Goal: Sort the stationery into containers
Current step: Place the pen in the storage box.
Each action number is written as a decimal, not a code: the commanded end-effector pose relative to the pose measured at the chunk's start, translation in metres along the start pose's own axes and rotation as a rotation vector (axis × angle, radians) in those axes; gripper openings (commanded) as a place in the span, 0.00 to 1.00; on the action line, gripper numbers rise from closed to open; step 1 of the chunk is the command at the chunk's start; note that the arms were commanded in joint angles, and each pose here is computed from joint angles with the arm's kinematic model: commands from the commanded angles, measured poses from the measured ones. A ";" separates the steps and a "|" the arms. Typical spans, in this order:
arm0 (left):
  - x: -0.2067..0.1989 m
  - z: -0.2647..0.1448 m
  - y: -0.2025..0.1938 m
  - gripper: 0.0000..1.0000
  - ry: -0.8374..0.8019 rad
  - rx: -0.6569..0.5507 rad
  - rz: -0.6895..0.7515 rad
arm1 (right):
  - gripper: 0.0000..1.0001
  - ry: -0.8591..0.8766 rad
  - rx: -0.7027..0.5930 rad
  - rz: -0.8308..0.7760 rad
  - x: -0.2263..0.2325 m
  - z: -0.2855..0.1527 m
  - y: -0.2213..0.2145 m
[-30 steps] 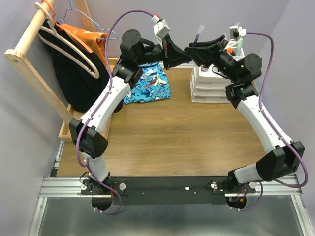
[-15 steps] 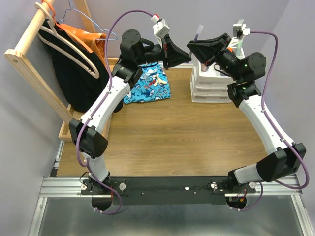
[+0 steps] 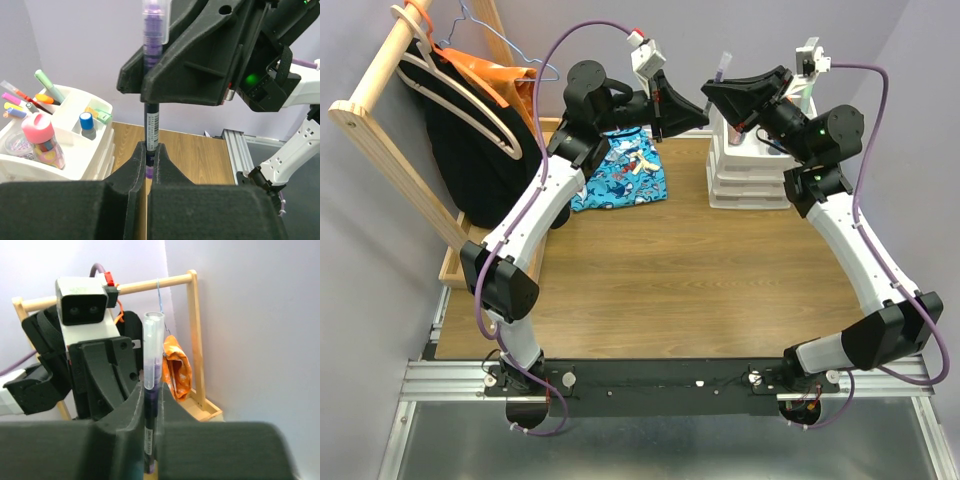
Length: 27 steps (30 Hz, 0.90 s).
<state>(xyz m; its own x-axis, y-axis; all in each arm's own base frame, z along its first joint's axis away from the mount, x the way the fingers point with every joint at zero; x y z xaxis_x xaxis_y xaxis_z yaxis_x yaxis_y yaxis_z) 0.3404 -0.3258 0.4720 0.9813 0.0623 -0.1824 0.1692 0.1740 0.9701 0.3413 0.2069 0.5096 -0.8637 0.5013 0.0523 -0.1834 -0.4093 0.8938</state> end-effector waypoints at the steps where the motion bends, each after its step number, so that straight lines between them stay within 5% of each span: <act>1: 0.001 0.000 -0.005 0.00 -0.013 0.009 -0.020 | 0.01 0.037 -0.037 -0.060 0.008 0.004 0.016; 4: 0.004 0.000 -0.006 0.00 -0.001 0.005 -0.022 | 0.00 0.034 -0.022 -0.075 0.006 0.004 0.014; 5: 0.006 0.000 -0.005 0.08 0.012 0.001 -0.020 | 0.00 0.035 -0.019 -0.089 0.006 0.004 0.014; 7: 0.012 -0.001 -0.002 0.31 0.069 -0.010 -0.004 | 0.01 0.036 -0.014 -0.102 0.007 0.003 0.016; 8: 0.014 -0.002 0.002 0.52 0.086 -0.016 0.012 | 0.01 0.030 -0.012 -0.131 0.005 0.003 0.017; 10: 0.018 -0.007 0.004 0.68 0.127 -0.012 0.024 | 0.00 0.007 0.010 -0.157 0.001 0.000 0.019; 11: 0.024 -0.014 0.005 0.98 0.150 -0.009 0.039 | 0.01 -0.005 0.024 -0.198 -0.004 -0.001 0.018; 27: 0.043 -0.065 -0.037 0.99 0.282 0.089 -0.030 | 0.01 -0.261 0.295 -0.427 -0.163 -0.058 -0.014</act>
<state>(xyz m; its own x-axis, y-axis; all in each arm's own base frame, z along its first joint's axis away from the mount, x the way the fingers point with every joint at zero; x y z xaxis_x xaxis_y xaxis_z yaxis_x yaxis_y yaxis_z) 0.3815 -0.2717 0.4059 0.9079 0.3233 -0.2669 0.2524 0.0867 0.9637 0.4295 0.1027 0.4841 -0.6101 0.7680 -0.1945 -0.3359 -0.0284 0.9415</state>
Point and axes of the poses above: each gripper's point midway between its finger pads, its own z axis out along the fingers, its own x axis along the line the jaws close on, y = z × x, the point moved 4 cm from there along -z, back along the fingers, and after that the axes turned 2 degrees about -z, right-handed, at the moved point
